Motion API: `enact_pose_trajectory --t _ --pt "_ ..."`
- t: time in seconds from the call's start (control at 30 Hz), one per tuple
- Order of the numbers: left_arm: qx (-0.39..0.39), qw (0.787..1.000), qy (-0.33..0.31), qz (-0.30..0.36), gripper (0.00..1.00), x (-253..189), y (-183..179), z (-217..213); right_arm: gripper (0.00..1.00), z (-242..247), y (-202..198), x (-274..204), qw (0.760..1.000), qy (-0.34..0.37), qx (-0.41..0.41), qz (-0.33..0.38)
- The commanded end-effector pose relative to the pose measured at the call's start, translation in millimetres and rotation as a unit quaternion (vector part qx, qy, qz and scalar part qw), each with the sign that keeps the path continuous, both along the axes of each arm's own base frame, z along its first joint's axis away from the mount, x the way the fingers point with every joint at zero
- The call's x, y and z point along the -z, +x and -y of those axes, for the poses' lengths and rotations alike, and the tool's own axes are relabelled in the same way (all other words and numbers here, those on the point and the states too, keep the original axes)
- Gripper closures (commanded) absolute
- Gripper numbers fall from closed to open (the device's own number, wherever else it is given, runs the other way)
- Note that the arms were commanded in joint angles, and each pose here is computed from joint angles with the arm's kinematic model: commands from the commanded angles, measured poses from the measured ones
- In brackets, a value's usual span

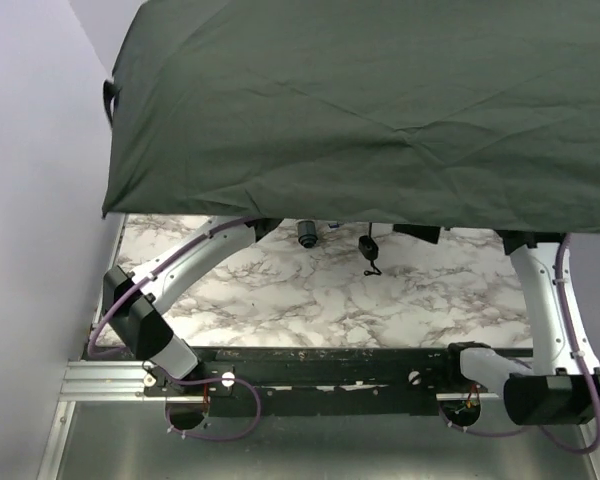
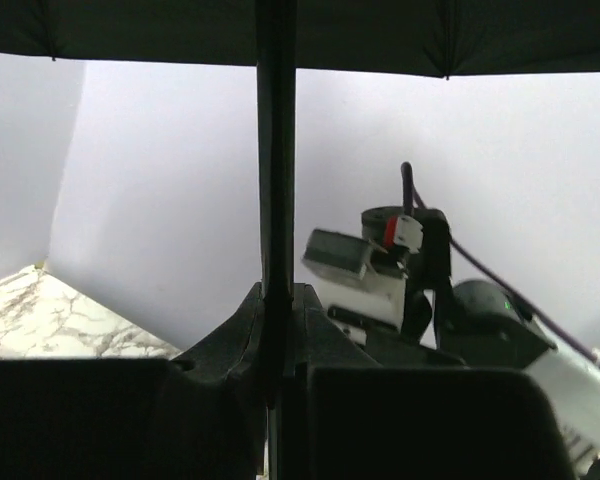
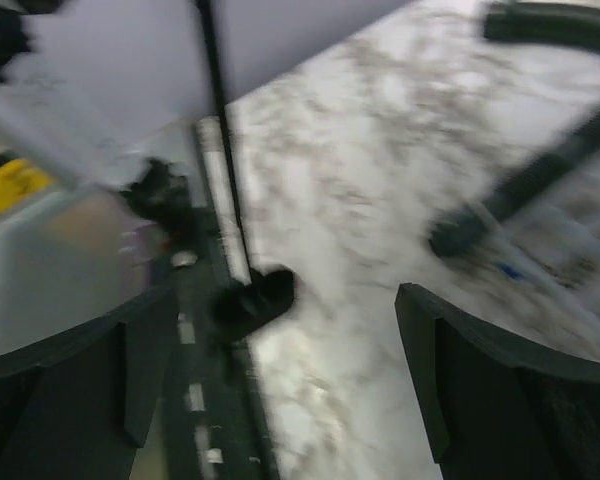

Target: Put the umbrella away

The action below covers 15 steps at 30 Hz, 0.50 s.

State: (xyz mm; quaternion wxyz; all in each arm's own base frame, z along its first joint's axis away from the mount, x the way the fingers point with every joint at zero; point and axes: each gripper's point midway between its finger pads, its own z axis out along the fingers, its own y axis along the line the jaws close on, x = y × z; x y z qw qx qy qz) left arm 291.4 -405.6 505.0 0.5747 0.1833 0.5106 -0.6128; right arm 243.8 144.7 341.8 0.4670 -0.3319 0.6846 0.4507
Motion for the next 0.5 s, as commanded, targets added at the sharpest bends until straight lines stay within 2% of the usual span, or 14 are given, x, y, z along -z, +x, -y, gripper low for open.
enact_pose_trajectory --t 0.0,0.3,0.37,0.47 --pt "-0.094 0.995 -0.011 -0.04 1.0 16 13 -10 0.02 -47 -19 -39 0.993 0.063 -0.083 -0.047" --pt "-0.117 0.988 -0.022 -0.094 1.0 32 7 -14 0.03 -75 -18 -52 0.986 0.083 -0.132 -0.057" --pt "-0.117 0.987 -0.022 -0.104 1.0 34 6 -9 0.07 -81 -17 -48 0.985 0.085 -0.135 -0.062" --pt "-0.12 0.986 -0.03 -0.11 1.0 35 2 -6 0.19 -86 -17 -42 0.984 0.09 -0.136 -0.073"
